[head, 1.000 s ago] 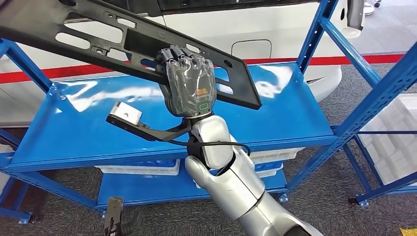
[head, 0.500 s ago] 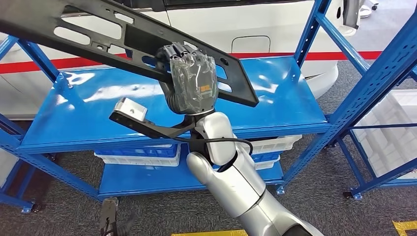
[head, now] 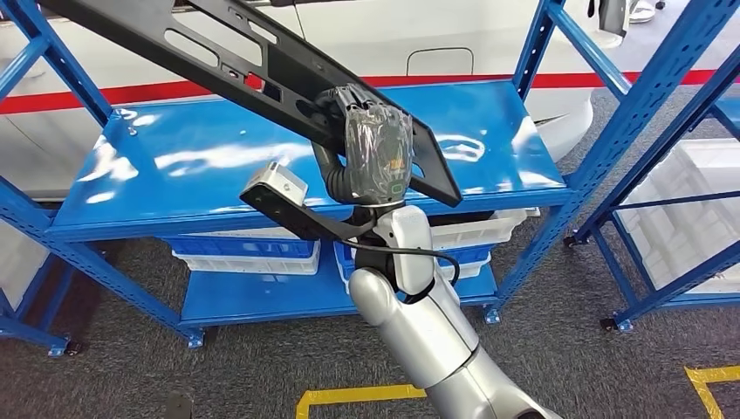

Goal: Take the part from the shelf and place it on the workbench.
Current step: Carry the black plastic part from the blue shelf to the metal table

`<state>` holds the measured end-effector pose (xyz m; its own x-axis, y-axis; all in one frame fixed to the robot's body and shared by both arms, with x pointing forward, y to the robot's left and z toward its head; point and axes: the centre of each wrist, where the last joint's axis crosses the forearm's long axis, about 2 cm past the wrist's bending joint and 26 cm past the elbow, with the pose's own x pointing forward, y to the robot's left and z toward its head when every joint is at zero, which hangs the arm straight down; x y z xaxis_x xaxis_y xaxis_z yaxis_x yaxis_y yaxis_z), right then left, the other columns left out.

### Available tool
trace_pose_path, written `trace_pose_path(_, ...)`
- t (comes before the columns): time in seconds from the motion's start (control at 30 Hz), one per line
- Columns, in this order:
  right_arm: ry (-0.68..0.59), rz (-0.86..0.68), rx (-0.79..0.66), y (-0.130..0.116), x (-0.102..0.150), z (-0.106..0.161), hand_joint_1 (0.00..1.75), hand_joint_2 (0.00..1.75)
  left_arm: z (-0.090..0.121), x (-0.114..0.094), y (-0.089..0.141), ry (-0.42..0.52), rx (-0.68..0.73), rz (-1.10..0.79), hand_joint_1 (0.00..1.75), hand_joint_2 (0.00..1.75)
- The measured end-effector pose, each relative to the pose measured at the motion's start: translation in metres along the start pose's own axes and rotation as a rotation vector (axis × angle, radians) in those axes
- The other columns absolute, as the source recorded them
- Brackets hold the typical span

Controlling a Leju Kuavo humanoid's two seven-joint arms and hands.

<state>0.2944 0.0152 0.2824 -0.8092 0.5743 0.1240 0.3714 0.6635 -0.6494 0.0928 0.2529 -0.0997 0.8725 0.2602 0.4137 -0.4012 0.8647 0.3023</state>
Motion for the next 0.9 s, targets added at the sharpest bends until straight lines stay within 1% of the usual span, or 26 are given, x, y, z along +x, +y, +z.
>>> trace_pose_path(0.13, -0.007, -0.029, -0.006, 0.000, 0.000, 0.001, 1.75, 1.75, 0.002, -0.012, 0.005, 0.288, 0.054, -0.078, 0.00, 1.75)
trace_pose_path(0.2, -0.003, -0.045, 0.000, 0.002, 0.001, 0.004, 1.75, 1.75, 0.004, -0.017, 0.005, 0.371, 0.076, -0.098, 0.00, 1.75)
trace_pose_path(0.27, 0.004, -0.066, 0.007, 0.003, 0.002, 0.007, 1.75, 1.75, 0.005, -0.019, 0.003, 0.404, 0.088, -0.111, 0.00, 1.75)
trace_pose_path(0.37, 0.020, -0.089, 0.010, 0.004, 0.004, 0.007, 1.75, 1.75, 0.007, -0.019, 0.001, 0.404, 0.097, -0.116, 0.00, 1.75)
trace_pose_path(0.53, 0.057, -0.120, 0.020, 0.005, 0.006, 0.004, 1.75, 1.75, 0.008, -0.019, -0.001, 0.333, 0.100, -0.130, 0.00, 1.75)
trace_pose_path(0.67, 0.086, -0.134, 0.036, 0.008, 0.002, 0.002, 1.75, 1.75, 0.008, -0.019, -0.001, 0.288, 0.093, -0.125, 0.00, 1.75)
trace_pose_path(0.9, 0.117, -0.163, 0.061, 0.012, -0.001, 0.002, 1.75, 1.75, 0.009, -0.020, -0.003, 0.275, 0.086, -0.094, 0.00, 1.75)
